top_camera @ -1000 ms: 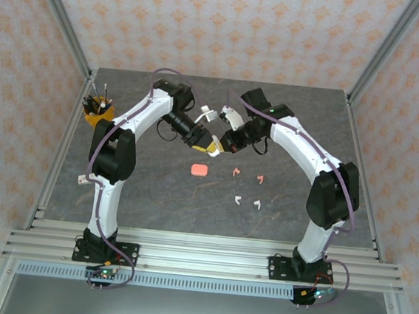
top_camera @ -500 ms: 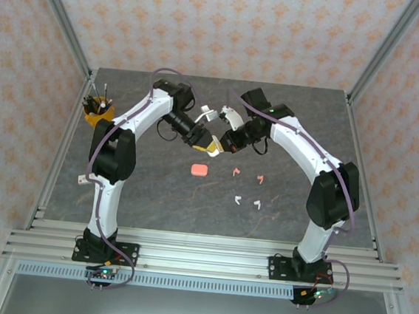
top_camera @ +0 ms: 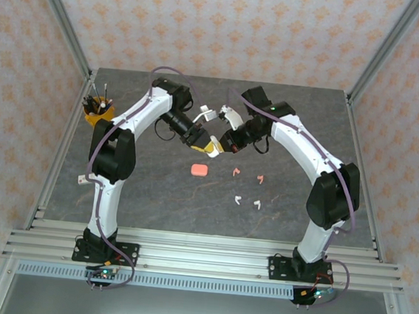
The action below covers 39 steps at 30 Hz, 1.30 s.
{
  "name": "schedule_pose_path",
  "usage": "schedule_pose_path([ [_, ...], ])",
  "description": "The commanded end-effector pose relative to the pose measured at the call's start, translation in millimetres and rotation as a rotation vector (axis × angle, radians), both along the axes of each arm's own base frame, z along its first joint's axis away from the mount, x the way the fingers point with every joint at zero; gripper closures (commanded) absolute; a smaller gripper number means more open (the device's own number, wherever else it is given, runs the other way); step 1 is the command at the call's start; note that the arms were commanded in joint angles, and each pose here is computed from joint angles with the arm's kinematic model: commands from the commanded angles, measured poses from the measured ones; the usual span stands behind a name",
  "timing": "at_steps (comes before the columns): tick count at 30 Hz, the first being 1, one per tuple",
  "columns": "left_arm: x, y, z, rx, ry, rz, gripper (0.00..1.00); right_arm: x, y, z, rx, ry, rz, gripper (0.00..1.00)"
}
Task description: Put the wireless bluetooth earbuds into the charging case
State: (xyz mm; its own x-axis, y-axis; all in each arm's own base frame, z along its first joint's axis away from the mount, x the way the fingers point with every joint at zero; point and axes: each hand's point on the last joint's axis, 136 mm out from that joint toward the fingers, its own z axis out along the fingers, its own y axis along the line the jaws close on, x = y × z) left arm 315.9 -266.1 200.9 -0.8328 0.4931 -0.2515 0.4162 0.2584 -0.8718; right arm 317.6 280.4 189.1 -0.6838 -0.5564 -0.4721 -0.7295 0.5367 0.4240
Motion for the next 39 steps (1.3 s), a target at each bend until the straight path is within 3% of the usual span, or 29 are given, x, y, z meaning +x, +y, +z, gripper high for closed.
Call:
schedule_pose_path([
  [1,-1,-6,10,-0.059,-0.019,-0.024,0.68,-7,0,-7,-0.024,0.040,0.023,1.00],
  [15,4,-13,11,-0.083,-0.018,-0.011,0.71,-5,2,-11,-0.018,0.041,0.010,1.00],
  [24,7,-15,9,-0.073,-0.028,0.003,0.95,2,-1,-9,-0.029,0.011,-0.033,1.00],
  [26,7,-15,8,-0.066,-0.036,0.012,1.00,5,-3,-4,-0.029,-0.015,-0.060,0.95],
  [31,8,-11,6,-0.057,-0.055,0.040,1.00,12,-14,24,0.016,-0.071,-0.154,0.74],
  [39,4,-2,6,-0.036,-0.087,0.075,1.00,21,-58,68,0.081,-0.146,-0.386,0.51],
])
